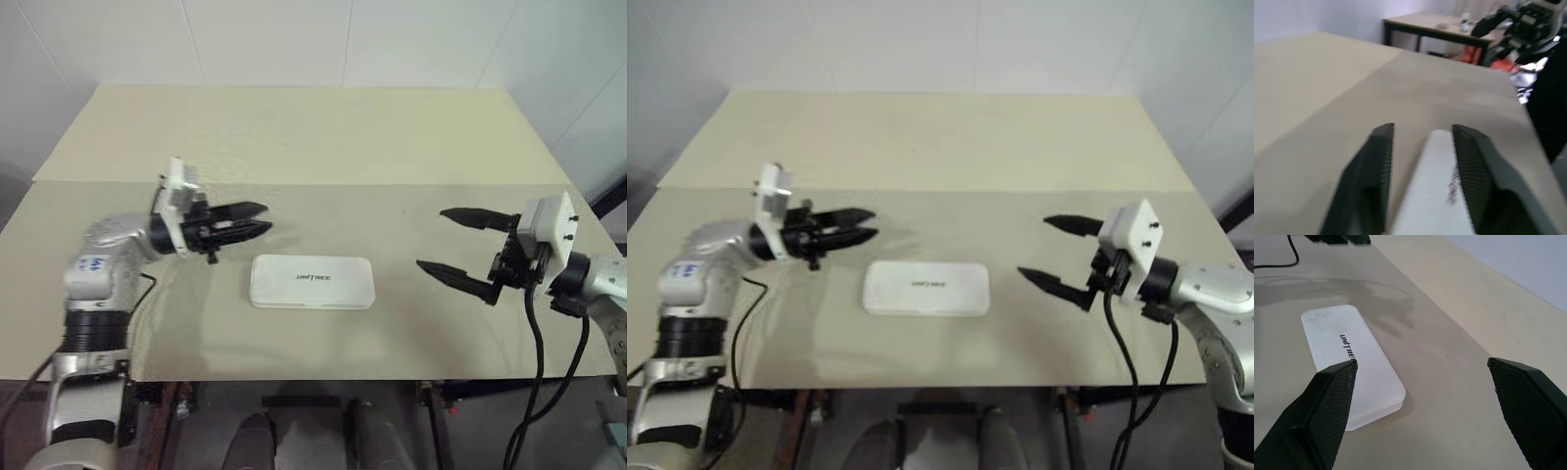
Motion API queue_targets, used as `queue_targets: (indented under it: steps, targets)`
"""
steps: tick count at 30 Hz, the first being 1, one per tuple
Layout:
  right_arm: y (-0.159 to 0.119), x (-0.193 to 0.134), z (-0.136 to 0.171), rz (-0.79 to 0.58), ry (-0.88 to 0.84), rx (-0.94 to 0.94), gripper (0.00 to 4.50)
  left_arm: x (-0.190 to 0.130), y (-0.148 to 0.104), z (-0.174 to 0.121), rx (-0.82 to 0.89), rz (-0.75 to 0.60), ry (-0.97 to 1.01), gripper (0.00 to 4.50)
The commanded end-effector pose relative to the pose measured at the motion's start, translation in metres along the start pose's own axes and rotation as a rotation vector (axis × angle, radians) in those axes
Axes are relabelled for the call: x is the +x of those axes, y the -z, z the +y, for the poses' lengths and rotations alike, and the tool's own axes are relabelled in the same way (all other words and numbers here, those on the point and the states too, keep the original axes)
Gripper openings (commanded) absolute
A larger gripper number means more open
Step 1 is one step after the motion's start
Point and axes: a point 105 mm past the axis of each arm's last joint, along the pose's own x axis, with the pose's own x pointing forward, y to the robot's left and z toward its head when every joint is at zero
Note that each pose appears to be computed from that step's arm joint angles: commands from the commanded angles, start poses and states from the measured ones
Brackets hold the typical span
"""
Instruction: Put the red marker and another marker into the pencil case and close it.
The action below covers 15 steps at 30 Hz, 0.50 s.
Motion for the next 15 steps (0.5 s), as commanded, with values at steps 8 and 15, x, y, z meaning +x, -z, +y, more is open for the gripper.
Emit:
queue_targets:
  steps: [8, 15]
  targets:
    - [-0.002, -0.010, -0.016, 0.008, 0.009, -0.056, 4.50, -0.024, -0.002, -0.002, 0.094, 0.034, -0.031, 4.46]
    - [0.005, -0.022, -0.016, 0.038, 0.007, -0.044, 4.50, -0.015, 0.010, -0.012, 0.051, 0.053, 0.026, 4.46]
